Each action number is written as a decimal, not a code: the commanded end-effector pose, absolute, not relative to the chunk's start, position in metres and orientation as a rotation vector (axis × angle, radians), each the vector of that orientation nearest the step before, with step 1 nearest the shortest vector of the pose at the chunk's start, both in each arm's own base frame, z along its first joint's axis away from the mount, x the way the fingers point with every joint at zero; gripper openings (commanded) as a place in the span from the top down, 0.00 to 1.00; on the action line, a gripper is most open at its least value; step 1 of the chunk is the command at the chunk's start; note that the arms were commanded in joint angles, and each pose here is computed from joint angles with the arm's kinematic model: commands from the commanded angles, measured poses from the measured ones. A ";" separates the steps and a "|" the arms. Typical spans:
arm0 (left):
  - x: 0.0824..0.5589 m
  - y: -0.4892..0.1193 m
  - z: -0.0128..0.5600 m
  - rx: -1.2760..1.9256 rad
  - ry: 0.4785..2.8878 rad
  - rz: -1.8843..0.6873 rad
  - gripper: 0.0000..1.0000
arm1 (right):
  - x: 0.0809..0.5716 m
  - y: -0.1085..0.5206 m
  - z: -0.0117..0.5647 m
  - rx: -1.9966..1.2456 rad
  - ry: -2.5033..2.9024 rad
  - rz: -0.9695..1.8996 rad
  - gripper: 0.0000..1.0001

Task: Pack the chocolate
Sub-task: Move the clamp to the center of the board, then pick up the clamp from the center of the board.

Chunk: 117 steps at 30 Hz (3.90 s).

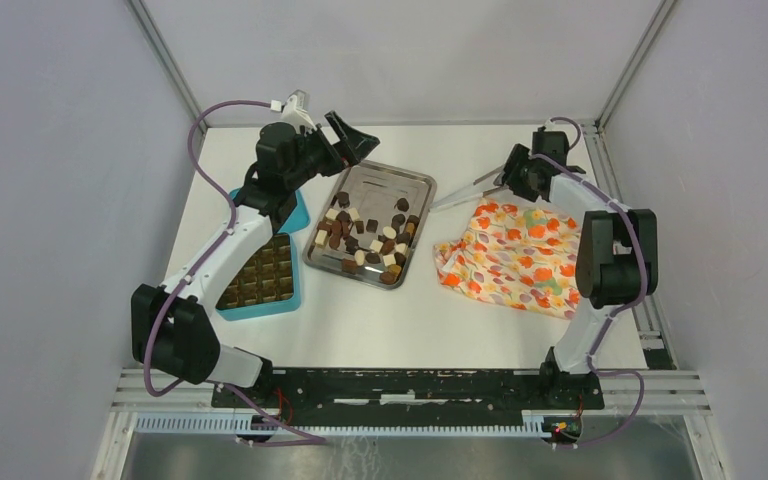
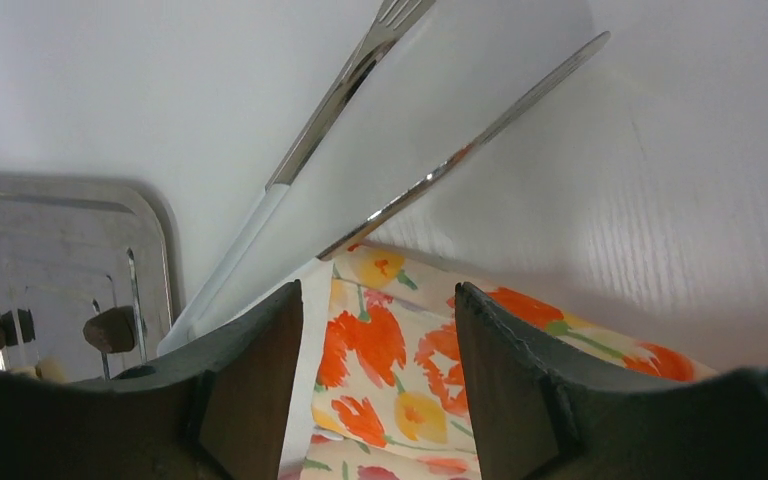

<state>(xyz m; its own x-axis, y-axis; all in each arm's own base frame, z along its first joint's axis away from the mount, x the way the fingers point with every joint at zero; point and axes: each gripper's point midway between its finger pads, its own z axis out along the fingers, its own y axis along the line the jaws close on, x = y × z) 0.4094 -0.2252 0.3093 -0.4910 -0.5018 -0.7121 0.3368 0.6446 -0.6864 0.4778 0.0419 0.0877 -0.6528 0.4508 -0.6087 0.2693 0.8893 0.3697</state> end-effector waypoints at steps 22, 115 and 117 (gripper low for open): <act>0.422 -0.231 0.326 -0.195 1.821 -1.041 0.03 | 0.528 0.029 0.060 0.733 2.270 0.259 0.41; 0.353 -0.290 0.383 0.152 1.449 -1.397 0.04 | 0.506 0.113 0.226 0.224 1.879 1.178 1.00; 0.345 -0.297 0.388 0.178 1.402 -1.429 0.05 | 0.495 0.119 0.255 0.156 1.799 1.264 1.00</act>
<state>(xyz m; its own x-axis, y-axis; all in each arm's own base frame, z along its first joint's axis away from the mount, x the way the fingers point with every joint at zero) 0.3733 -0.2854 0.3417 -0.4750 -0.4951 -0.7275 0.5974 0.4256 -0.6797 0.5123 0.0937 0.1400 -0.6531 0.5950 -0.4686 0.0028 0.6206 0.7842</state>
